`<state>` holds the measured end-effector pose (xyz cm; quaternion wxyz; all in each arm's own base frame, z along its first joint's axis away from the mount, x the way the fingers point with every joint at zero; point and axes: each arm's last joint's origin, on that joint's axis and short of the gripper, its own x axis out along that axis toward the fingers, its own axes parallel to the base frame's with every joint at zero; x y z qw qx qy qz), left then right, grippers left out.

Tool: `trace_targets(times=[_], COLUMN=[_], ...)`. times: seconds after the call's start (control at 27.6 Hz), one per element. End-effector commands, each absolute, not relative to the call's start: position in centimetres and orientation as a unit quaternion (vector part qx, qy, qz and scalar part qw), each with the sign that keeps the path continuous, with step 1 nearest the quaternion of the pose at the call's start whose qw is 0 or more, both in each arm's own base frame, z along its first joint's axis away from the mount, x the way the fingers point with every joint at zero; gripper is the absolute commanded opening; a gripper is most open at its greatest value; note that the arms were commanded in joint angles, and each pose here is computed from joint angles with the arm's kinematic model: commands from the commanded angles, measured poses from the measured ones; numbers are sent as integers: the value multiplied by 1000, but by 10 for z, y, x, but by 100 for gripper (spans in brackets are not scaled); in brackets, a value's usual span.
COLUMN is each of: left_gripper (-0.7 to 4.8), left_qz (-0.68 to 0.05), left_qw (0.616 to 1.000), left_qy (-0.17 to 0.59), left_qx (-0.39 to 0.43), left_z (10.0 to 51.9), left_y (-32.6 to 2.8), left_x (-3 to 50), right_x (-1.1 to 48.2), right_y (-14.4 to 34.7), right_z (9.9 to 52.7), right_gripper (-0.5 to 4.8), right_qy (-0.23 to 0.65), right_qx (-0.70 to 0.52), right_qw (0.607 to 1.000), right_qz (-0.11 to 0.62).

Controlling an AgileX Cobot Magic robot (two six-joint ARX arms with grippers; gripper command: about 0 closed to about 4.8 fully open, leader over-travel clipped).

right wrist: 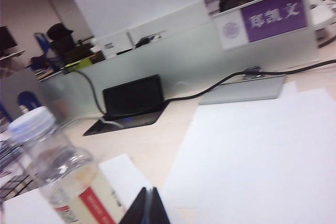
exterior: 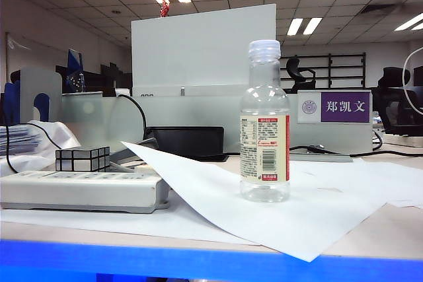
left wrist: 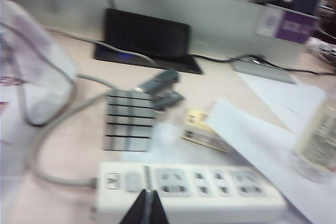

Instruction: Press the button on the power strip.

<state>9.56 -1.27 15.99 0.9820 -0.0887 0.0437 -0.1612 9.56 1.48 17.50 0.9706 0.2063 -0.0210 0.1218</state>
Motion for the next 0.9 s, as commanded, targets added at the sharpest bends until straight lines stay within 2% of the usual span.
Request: trace_targets(times=[0.04, 0.14, 0.36, 0.9], left_gripper=[-4, -4, -4, -4], left_qz=[-123, -97, -96, -96], left_qw=[988, 991, 991, 991], left_qy=[33, 31, 31, 31], left_qx=[-87, -88, -88, -88], left_z=[161, 161, 161, 161], left_y=[-4, 1, 1, 1], left_x=[96, 96, 96, 96], right_x=[96, 96, 96, 96], right_y=[11, 7, 3, 2], right_z=[176, 176, 176, 176], right_gripper=[3, 3, 4, 4], right_qy=[-31, -35, -40, -40], right_qx=[204, 203, 202, 202], right_qw=[973, 975, 977, 977], right_qz=[105, 85, 61, 61])
